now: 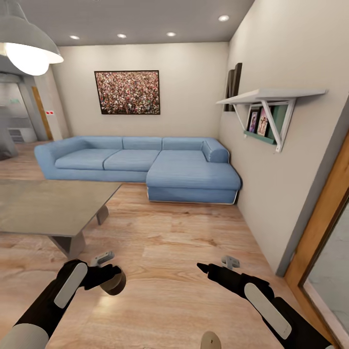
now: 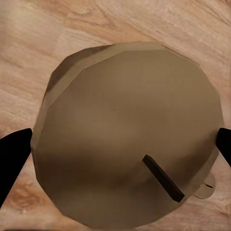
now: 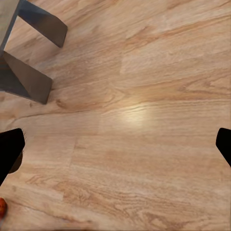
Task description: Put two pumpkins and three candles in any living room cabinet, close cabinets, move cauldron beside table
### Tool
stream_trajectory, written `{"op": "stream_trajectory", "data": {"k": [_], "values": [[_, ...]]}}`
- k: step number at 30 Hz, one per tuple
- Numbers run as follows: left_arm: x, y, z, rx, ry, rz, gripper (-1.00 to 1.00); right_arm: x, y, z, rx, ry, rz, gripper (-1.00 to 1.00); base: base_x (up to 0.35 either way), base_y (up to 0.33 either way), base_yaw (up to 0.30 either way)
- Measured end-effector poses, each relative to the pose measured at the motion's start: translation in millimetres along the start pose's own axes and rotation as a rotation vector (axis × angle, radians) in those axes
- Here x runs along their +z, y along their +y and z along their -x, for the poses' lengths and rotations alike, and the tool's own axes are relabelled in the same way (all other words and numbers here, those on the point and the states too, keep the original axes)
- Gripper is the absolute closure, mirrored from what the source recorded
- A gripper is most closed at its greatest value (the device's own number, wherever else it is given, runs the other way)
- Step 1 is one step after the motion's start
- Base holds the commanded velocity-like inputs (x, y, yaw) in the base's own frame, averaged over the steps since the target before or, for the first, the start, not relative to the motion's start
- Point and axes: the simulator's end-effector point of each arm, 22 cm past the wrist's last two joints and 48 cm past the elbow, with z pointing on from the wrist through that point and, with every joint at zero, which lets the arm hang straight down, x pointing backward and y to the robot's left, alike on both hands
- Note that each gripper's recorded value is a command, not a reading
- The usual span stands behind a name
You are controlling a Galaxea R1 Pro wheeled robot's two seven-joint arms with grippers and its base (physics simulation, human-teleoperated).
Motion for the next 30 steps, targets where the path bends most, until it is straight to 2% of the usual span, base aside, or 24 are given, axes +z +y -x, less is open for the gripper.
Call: {"op": "stream_trajectory", "data": {"k": [6,18,30], "values": [[-0.1,-0.6,0.1,-0.001,0.0,-0.002,1.0,-0.7,-0.6,1.9,0.001,-0.005,-0.001,-1.0,0.034,0.004,0.096],[0.6,-0.4,-0.5,-0.001,0.001,-0.001,1.0,-0.8,0.2,3.2,0.002,-0.008,0.001,-1.0,0.162,-0.019,0.022],[0.9,-3.2,-1.0,0.002,0.002,-0.006,1.0,-0.5,0.4,2.6,0.001,-0.007,0.003,-1.0,0.014,-0.005,0.003]]}}
